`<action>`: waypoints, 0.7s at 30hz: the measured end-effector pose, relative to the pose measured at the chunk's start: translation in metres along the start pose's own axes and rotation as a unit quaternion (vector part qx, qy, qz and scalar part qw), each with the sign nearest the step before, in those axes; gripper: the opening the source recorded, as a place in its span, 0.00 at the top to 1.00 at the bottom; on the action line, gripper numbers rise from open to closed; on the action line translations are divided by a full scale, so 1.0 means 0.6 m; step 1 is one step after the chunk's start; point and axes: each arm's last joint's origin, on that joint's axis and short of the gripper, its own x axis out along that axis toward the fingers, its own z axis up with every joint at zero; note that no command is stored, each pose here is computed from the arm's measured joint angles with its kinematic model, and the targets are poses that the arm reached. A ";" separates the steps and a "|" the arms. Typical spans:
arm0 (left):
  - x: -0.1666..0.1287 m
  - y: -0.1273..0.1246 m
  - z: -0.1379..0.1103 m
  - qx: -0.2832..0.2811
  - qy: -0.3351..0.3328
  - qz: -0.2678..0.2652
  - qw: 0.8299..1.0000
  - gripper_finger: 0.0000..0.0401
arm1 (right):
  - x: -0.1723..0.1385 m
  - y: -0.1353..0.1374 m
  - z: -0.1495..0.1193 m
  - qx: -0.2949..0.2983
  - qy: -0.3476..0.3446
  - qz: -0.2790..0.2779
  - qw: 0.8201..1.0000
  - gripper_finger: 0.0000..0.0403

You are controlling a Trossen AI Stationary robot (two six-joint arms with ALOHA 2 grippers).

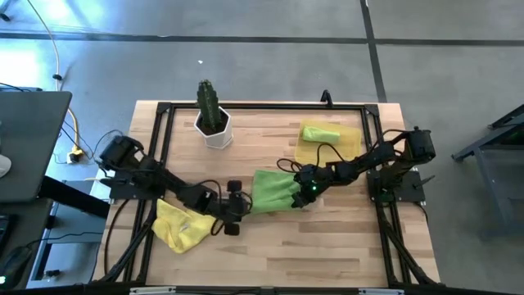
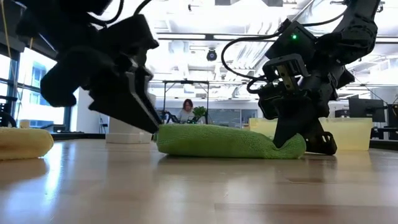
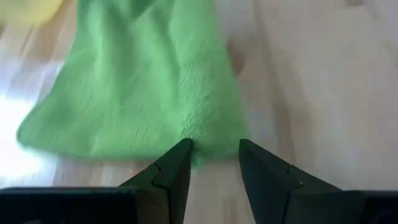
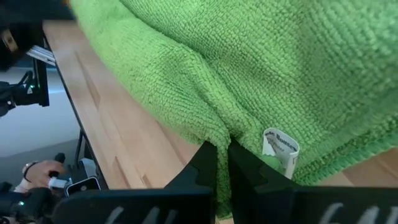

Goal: Roll microfiber towels into tight, uniform cylinder then place into a basket
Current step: Roll the green microfiber cloth

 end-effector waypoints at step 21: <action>-0.015 -0.018 0.028 0.040 0.012 0.012 0.999 0.53 | 0.000 0.000 0.000 0.001 0.000 0.002 1.000 1.00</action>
